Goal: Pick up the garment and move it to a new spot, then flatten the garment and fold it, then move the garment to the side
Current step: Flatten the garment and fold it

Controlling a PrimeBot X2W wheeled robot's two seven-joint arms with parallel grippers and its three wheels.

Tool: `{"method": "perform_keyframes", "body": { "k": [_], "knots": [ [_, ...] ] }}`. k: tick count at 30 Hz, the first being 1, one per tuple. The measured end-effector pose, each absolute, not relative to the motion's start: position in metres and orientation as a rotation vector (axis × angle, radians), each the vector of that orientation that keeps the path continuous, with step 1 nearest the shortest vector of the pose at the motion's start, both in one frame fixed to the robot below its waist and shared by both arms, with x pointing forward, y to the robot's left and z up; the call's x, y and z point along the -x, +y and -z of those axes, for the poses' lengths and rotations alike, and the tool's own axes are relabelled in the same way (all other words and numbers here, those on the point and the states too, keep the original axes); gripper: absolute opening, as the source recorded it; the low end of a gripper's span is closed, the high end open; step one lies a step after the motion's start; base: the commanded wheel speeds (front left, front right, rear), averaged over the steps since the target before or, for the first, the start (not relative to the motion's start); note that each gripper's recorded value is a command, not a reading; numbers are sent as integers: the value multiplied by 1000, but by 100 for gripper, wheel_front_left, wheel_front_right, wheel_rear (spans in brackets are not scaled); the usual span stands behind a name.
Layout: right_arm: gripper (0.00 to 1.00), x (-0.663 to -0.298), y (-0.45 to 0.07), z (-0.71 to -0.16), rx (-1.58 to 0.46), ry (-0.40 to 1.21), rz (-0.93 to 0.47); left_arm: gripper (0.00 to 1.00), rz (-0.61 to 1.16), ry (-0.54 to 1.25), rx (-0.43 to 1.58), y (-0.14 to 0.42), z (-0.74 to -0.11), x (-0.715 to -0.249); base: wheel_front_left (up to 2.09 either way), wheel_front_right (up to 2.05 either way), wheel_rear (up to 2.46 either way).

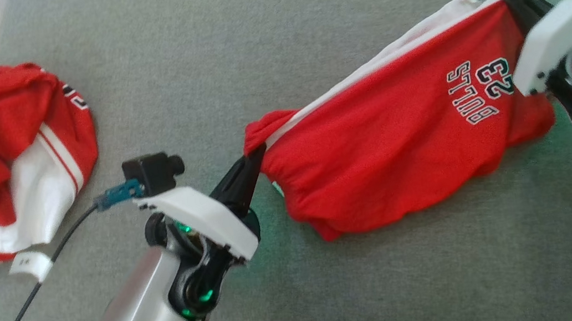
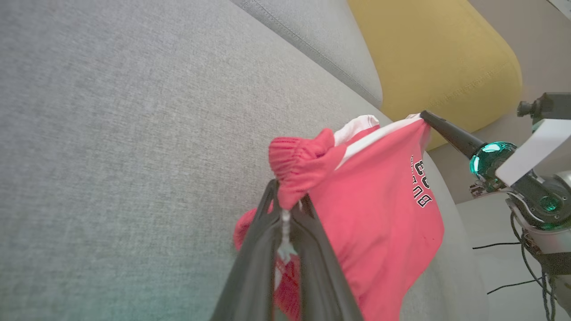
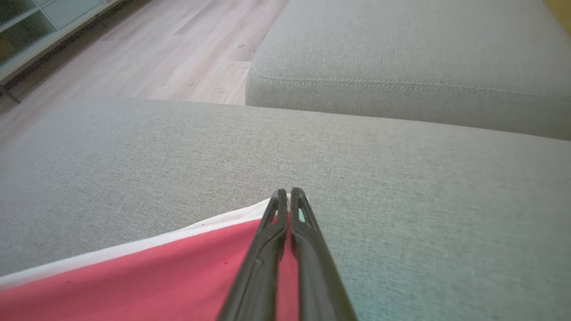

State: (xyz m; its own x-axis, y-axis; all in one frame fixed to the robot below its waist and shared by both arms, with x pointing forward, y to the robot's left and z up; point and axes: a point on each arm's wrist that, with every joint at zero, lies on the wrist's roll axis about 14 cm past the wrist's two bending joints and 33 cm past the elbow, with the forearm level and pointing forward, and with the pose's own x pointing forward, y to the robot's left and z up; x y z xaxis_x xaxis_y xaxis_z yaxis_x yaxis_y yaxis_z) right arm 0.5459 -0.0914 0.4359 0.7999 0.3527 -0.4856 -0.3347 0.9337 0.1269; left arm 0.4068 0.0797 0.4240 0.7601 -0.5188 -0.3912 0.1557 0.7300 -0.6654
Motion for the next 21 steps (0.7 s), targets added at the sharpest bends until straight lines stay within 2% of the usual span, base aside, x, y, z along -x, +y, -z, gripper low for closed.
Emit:
{"method": "perform_keyframes", "body": {
  "k": [5,6,7,8,13,21],
  "knots": [
    [0,-558,-75,-409,-18,586,-398,0,367,639,654,83,-407,-415,0,0,0],
    [27,-558,-73,-403,-12,602,-402,42,366,646,659,82,-404,-416,0,0,0],
    [81,-558,-72,-400,-8,607,-404,100,368,647,662,80,-403,-416,0,0,0],
    [100,-557,-71,-398,-6,603,-406,100,362,647,663,80,-401,-416,0,0,0],
    [100,-557,-68,-411,-17,490,-416,100,330,573,667,85,-405,-422,0,0,0],
    [100,-542,-78,-465,-20,190,-405,100,148,245,504,132,-436,-432,0,0,0]
  ]
}}
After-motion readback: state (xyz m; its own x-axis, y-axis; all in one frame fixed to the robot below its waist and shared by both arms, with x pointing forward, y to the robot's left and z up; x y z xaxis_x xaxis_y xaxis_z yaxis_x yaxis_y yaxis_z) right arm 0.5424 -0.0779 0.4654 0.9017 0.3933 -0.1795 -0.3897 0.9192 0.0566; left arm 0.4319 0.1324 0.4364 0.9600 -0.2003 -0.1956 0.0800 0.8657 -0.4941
